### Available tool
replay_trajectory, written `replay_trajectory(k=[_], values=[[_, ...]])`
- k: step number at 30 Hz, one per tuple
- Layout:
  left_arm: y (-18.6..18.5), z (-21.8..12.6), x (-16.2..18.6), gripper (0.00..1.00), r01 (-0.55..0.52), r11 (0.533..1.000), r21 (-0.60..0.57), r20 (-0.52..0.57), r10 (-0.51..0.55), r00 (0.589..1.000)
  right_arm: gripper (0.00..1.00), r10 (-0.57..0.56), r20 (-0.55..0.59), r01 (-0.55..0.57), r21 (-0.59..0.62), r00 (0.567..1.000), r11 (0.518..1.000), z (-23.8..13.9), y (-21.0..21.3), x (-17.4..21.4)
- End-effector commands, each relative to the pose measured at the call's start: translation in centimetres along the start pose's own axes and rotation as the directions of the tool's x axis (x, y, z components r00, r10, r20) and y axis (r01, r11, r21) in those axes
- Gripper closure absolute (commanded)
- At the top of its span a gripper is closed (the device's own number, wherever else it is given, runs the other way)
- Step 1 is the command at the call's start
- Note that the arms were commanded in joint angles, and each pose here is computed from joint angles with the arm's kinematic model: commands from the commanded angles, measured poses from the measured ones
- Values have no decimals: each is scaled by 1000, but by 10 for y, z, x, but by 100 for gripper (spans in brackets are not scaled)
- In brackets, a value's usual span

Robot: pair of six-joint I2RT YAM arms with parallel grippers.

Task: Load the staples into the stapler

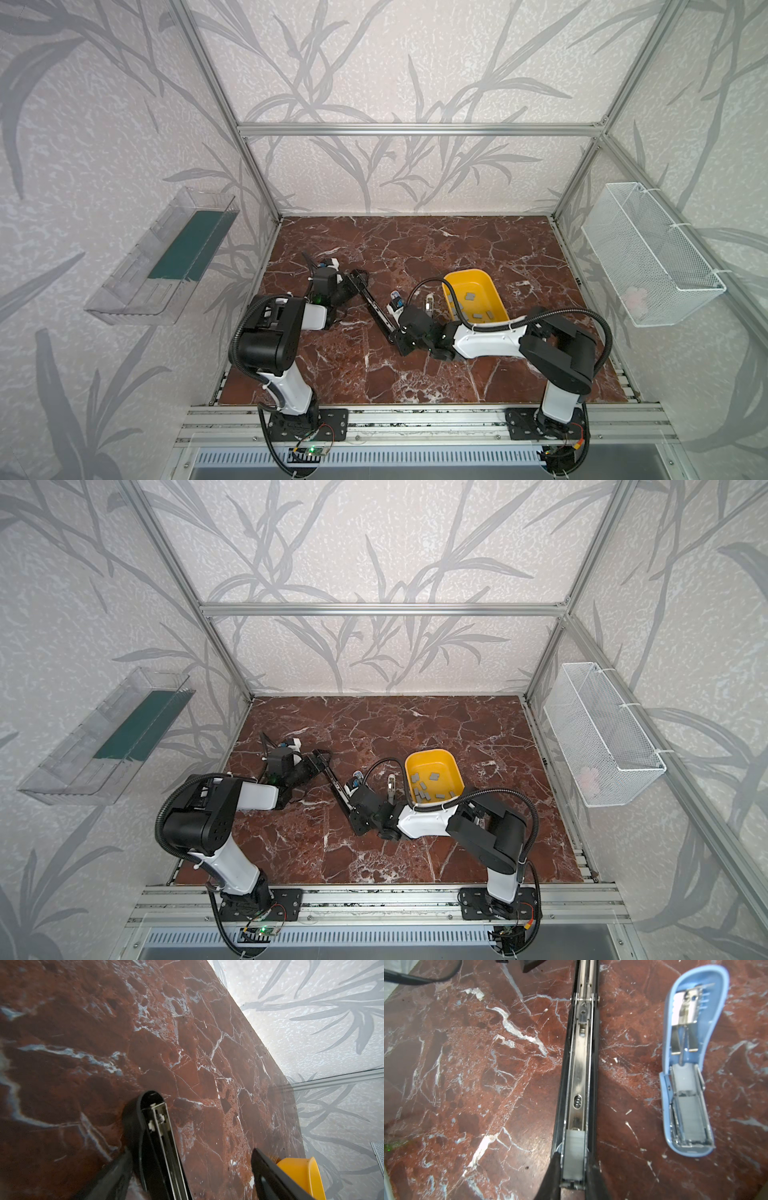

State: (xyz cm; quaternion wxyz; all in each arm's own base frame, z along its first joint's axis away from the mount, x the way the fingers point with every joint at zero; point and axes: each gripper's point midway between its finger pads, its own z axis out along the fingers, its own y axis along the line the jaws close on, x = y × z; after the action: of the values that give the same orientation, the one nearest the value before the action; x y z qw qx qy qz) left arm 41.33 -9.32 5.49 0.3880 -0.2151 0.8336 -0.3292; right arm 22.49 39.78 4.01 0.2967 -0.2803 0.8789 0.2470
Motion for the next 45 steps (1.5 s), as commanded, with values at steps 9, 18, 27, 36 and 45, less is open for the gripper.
replay_trajectory(k=[9,18,27,36,45], values=[[-55,-18,-19,18,-172,962,211,59,163,985,100,-118,31,120,-79,993,990,-1,22,4],[-89,-34,-16,23,-317,893,320,117,295,948,100,-122,52,125,-58,991,990,-3,19,0],[-97,-44,-7,30,-375,857,353,188,327,926,100,-129,92,133,-42,987,990,-5,17,-7],[-102,-52,18,30,-559,808,183,199,527,826,84,-178,271,201,-60,946,978,-12,19,-20],[-98,-56,20,30,-607,784,128,199,580,790,62,-190,315,216,-51,930,975,-27,13,-16]])
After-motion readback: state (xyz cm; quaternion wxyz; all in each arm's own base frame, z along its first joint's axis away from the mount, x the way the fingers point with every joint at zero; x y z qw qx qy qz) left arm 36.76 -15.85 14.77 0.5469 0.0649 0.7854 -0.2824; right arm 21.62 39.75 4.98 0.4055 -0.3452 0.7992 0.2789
